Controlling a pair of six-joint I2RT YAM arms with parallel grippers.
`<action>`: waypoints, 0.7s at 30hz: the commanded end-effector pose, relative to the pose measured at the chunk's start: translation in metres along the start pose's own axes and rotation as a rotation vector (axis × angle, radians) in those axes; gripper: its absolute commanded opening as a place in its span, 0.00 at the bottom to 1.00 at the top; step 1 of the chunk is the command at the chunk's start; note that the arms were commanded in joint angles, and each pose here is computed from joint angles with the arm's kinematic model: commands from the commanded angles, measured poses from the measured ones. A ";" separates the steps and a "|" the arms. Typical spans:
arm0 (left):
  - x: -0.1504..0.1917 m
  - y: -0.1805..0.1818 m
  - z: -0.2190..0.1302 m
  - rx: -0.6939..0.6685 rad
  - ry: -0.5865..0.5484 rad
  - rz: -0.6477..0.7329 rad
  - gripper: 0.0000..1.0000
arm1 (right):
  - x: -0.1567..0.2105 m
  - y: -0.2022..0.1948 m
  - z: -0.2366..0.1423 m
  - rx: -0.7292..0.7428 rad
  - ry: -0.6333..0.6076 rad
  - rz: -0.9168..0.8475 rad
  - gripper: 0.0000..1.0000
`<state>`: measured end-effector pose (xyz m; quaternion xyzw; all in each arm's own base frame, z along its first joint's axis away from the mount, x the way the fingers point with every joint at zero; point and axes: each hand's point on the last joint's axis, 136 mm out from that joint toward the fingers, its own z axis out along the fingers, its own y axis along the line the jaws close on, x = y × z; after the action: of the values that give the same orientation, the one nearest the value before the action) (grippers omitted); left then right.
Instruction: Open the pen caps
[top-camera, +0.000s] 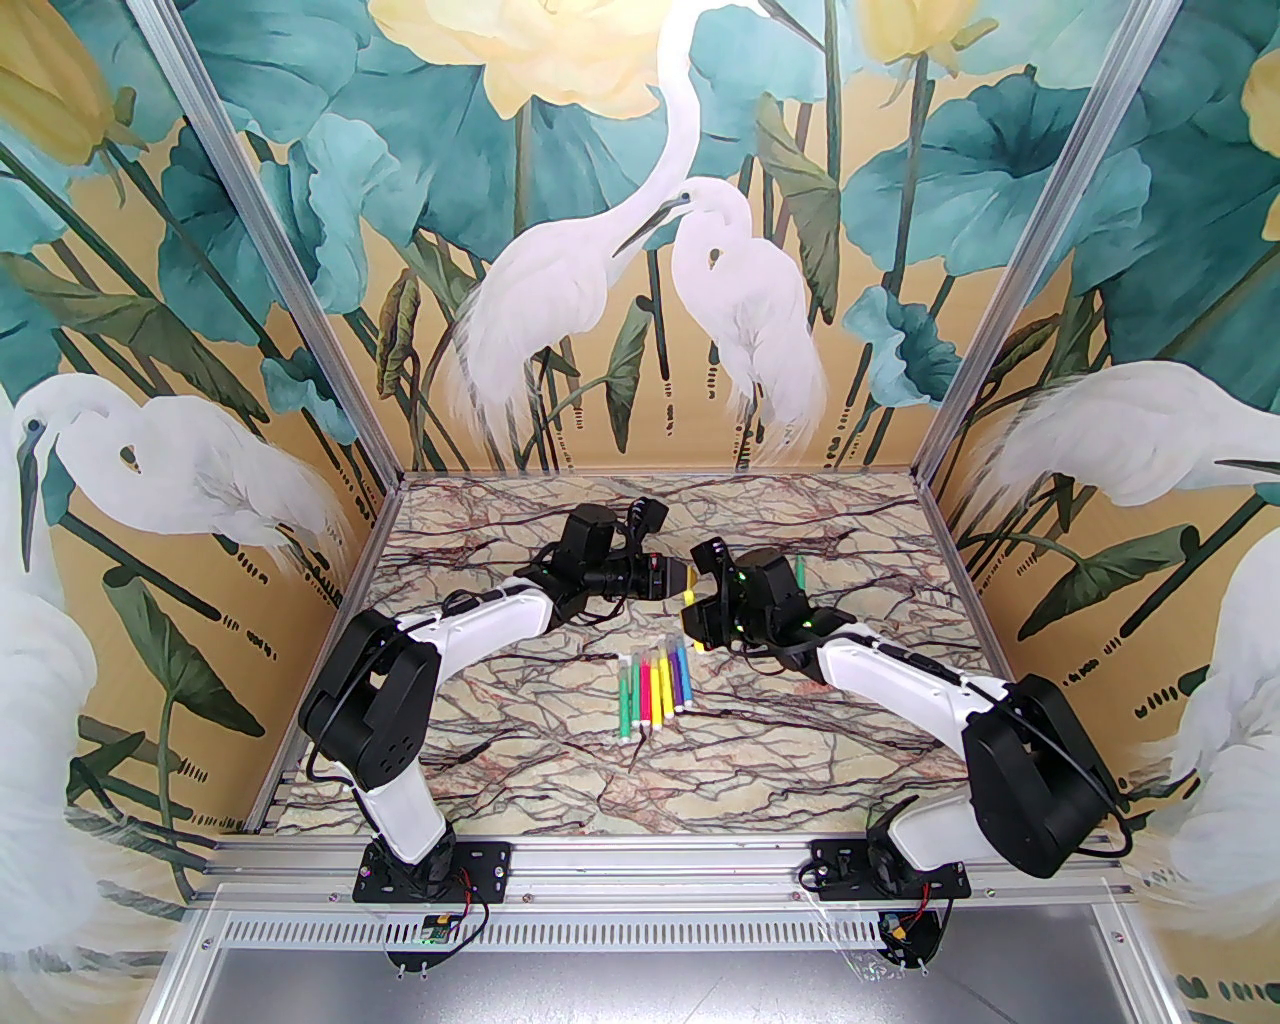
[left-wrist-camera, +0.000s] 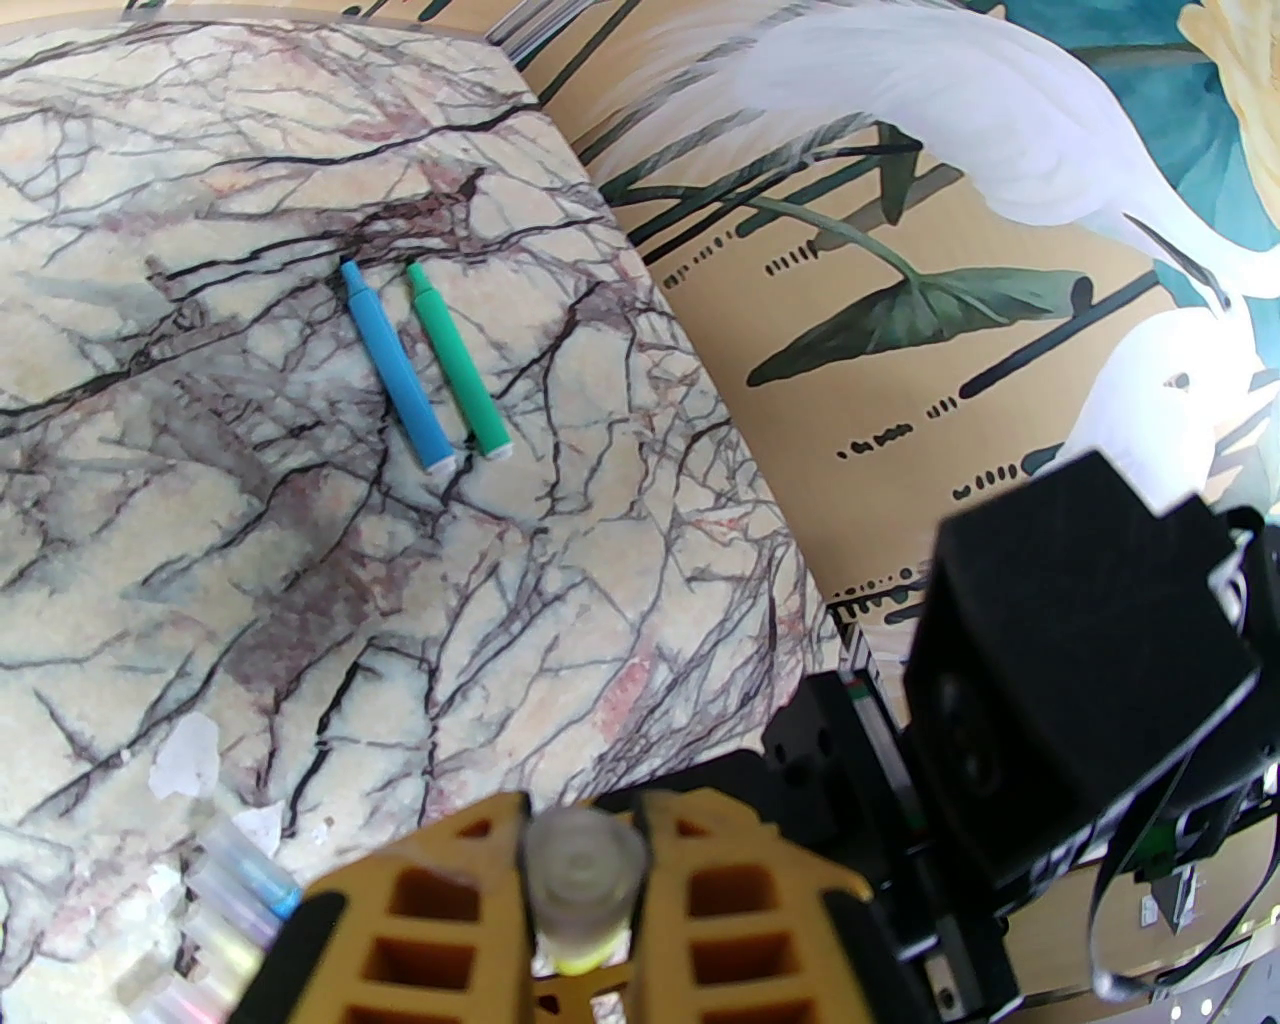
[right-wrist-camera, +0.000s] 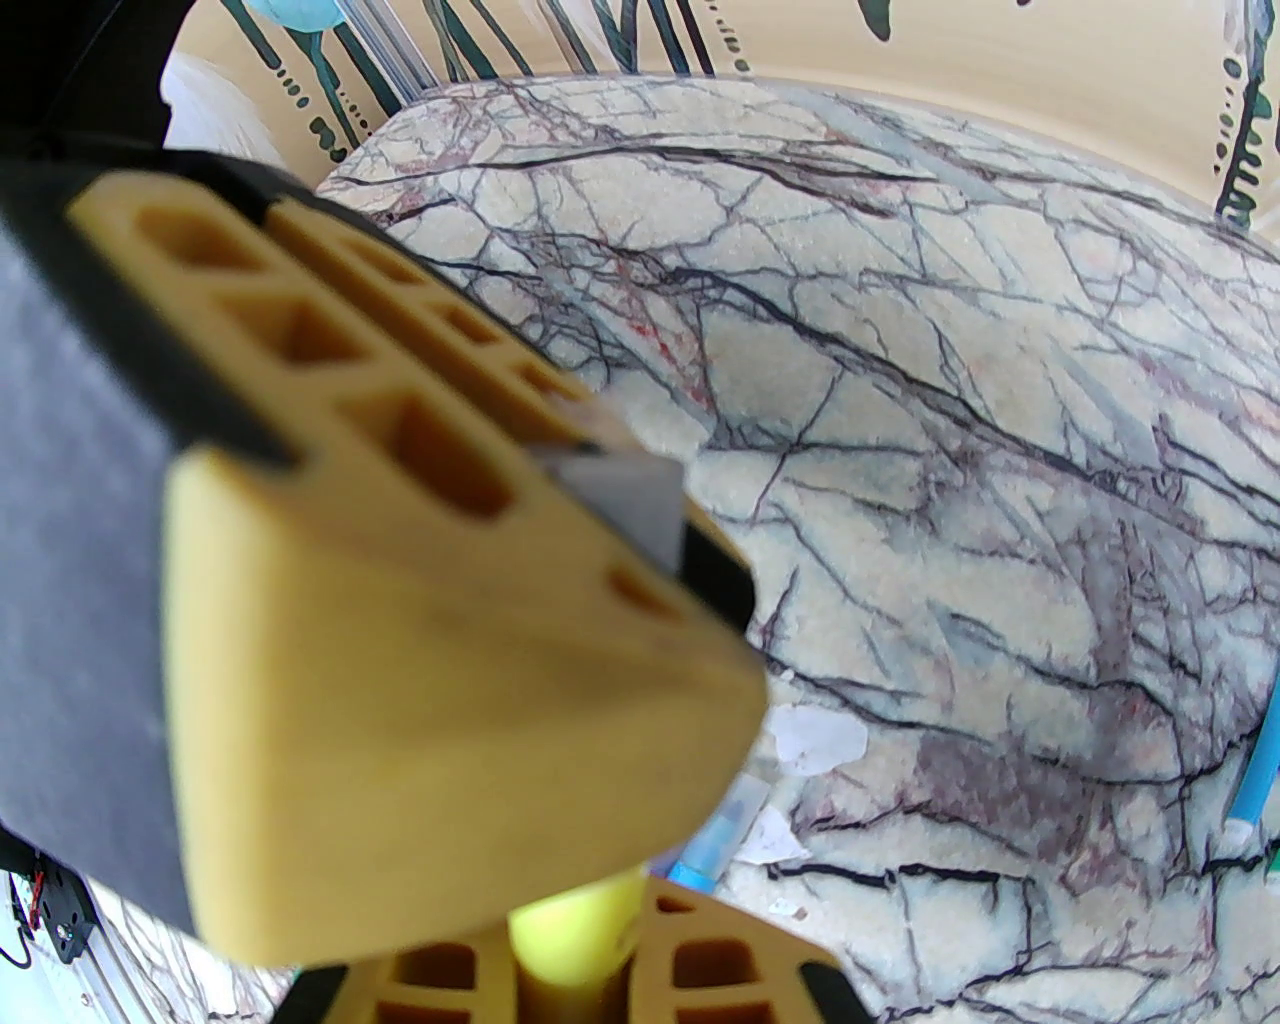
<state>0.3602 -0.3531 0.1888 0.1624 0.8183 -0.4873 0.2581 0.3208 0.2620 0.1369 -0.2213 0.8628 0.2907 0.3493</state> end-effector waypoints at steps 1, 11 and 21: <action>-0.033 -0.002 -0.009 -0.045 -0.080 0.021 0.00 | 0.037 -0.009 0.000 0.026 0.100 -0.001 0.00; -0.074 0.020 -0.038 -0.110 -0.175 -0.072 0.00 | 0.072 -0.011 -0.005 0.016 0.168 -0.014 0.00; -0.096 0.027 -0.047 -0.140 -0.202 -0.082 0.00 | 0.076 -0.006 -0.011 -0.008 0.166 -0.045 0.00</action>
<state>0.3639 -0.3441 0.1995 0.1227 0.8460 -0.4794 0.1986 0.3189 0.2584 0.1488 -0.2470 0.8313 0.2922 0.4032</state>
